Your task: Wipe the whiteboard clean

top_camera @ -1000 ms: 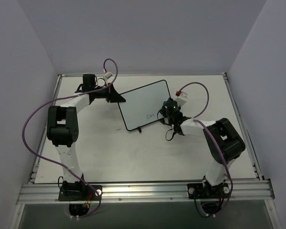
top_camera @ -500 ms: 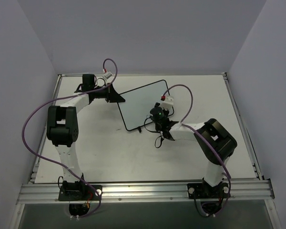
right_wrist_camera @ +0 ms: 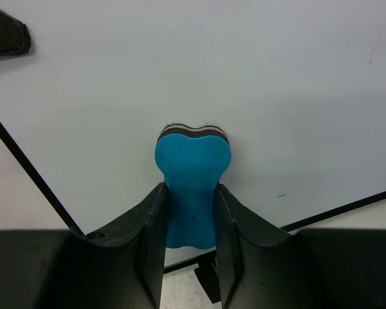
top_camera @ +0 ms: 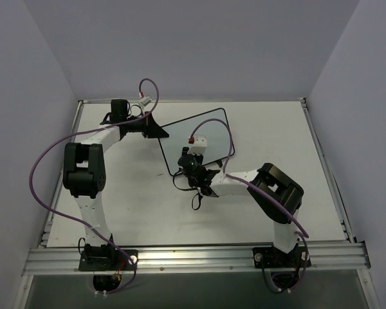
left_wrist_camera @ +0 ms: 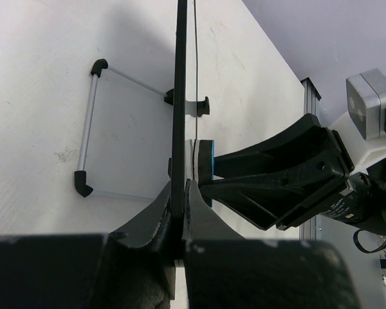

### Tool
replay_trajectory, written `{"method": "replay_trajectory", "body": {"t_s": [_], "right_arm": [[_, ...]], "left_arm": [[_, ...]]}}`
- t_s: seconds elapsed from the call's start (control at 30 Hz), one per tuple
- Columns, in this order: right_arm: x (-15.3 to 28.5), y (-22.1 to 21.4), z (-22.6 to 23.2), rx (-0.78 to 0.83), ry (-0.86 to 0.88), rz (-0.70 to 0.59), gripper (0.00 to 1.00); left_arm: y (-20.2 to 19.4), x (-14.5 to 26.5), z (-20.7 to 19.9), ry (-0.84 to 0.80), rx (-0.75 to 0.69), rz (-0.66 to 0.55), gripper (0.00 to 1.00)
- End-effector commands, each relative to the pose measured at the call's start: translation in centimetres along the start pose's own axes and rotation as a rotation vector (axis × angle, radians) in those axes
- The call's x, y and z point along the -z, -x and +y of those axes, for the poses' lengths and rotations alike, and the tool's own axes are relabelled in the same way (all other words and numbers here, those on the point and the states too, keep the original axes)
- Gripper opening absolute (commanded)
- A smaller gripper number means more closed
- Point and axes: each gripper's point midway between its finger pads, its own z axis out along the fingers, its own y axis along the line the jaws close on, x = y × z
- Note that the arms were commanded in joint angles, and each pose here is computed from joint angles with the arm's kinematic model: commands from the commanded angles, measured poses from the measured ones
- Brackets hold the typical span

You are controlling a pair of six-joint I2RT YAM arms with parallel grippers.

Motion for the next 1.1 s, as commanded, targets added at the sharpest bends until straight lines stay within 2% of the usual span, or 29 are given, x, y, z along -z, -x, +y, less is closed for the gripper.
{"method": "replay_trajectory", "body": {"t_s": [0.0,0.13,0.33,0.47,0.8,1.07], "right_arm": [[-1.6,-3.0,-3.9,0.037,-0.029,0.125,0.0],[-2.6,-2.8,-9.9,0.025,-0.157,0.143,0.0],[-1.0,-4.3,-13.7,0.016,-0.265,0.135,0.0],[-0.2,-5.6,-16.0,-0.055,-0.332,0.134,0.0],[-0.7,-6.5,-16.2,-0.057,-0.365,0.159,0.0],[-0.6,-6.9,-18.2,-0.079,-0.418,0.17,0.0]], "left_arm": [[0.1,-1.6,-1.2,-0.031,-0.189,0.024,0.02],[0.0,-1.6,-1.3,-0.033,-0.187,0.024,0.02],[-0.1,-1.6,-0.7,-0.03,-0.178,0.031,0.02],[-0.4,-1.5,-0.7,-0.022,-0.171,0.04,0.02],[0.0,-1.0,-0.6,-0.002,-0.194,0.038,0.02],[-0.1,-1.0,-0.4,0.003,-0.193,0.039,0.02]]}}
